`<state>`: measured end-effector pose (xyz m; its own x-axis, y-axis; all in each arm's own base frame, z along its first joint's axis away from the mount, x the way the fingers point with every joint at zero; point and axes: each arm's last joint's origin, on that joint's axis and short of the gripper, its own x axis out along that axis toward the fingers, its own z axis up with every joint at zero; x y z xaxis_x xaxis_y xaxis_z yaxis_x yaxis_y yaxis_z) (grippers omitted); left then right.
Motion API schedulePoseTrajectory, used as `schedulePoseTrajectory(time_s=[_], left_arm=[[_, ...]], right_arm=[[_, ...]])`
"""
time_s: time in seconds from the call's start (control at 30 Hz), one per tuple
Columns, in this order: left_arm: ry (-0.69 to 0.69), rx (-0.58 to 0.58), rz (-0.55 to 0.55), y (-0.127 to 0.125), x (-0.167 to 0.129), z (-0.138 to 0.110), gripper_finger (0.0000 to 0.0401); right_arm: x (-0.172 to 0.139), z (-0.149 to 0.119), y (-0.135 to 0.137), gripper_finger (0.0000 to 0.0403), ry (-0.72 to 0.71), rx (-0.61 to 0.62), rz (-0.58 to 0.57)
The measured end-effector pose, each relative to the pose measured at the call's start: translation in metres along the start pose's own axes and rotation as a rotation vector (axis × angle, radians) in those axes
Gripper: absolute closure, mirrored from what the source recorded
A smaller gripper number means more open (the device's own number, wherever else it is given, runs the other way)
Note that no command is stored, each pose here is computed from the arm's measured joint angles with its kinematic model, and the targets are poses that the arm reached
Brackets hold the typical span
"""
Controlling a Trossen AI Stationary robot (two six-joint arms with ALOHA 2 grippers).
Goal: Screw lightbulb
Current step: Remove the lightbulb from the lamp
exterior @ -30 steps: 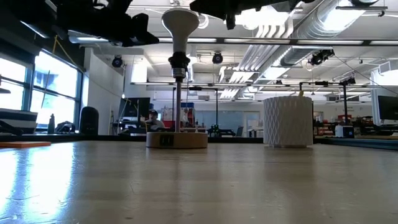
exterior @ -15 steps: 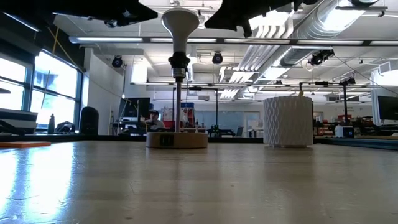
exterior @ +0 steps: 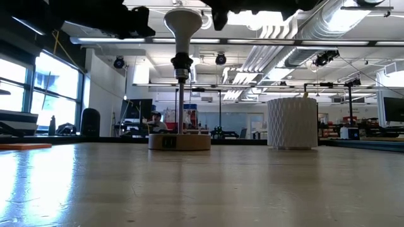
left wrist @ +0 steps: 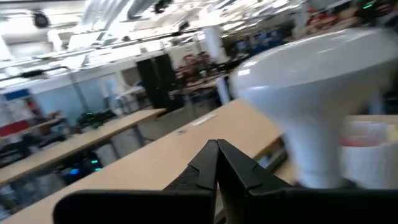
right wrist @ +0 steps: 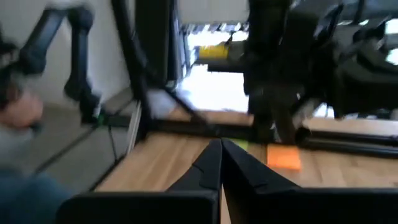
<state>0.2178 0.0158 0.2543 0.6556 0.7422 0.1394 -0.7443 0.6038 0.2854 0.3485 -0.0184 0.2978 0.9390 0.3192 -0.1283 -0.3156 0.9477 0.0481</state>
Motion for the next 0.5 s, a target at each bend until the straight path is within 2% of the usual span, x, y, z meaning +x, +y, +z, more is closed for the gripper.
schedulePoseTrajectory(time_s=[0.17, 0.27, 0.37, 0.5], left_arm=[[-0.016, -0.001, -0.108, -0.017, -0.020, 0.006, 0.0401], [0.013, 0.008, -0.118, -0.024, -0.030, 0.006, 0.0401], [0.059, -0.008, -0.090, -0.028, -0.037, 0.004, 0.0401], [0.076, -0.059, -0.105, -0.032, -0.043, 0.003, 0.0401]], right_arm=[[-0.002, -0.016, 0.011, 0.0402, 0.183, -0.009, 0.043], [-0.004, -0.030, 0.014, 0.0402, 0.329, 0.033, 0.014], [-0.008, -0.041, 0.016, 0.0402, 0.463, 0.057, -0.102], [-0.015, -0.053, 0.013, 0.0402, 0.614, 0.091, -0.307]])
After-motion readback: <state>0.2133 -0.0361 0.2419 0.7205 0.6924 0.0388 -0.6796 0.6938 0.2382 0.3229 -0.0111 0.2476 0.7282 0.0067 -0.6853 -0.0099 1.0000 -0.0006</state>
